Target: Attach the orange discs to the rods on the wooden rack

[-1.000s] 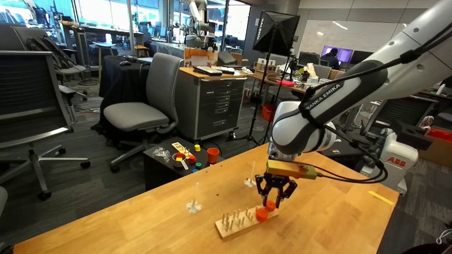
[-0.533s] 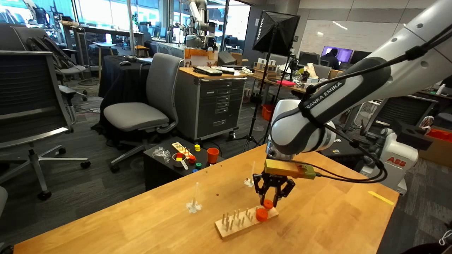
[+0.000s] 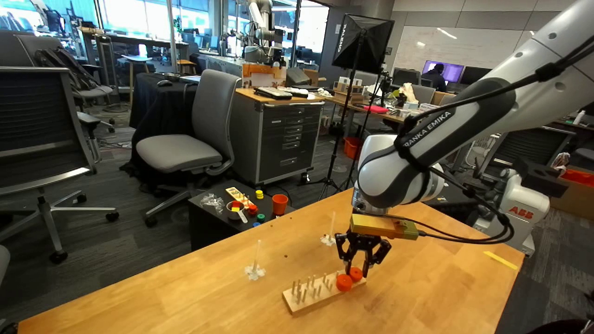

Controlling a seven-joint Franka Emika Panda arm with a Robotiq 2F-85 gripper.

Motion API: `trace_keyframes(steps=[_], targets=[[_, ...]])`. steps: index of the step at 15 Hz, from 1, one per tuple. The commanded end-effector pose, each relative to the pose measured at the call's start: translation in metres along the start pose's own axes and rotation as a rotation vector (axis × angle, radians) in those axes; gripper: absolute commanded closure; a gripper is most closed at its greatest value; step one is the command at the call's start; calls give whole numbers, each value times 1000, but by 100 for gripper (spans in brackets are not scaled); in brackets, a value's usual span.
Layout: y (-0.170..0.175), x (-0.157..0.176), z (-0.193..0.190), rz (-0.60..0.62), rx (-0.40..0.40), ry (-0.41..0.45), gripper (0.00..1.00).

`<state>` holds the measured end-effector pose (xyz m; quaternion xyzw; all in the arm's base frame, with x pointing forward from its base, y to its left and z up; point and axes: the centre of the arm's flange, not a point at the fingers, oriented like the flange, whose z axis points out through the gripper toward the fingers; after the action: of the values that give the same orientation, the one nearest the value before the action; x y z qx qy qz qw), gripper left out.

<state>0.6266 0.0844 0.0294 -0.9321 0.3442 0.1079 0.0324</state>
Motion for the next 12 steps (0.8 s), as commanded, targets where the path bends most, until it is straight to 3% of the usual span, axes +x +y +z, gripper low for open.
trace_keyframes(steps=[1,12], targets=[[8,-3,-2,-7,2,-5,83],[5,3,2,-7,0,0,83]])
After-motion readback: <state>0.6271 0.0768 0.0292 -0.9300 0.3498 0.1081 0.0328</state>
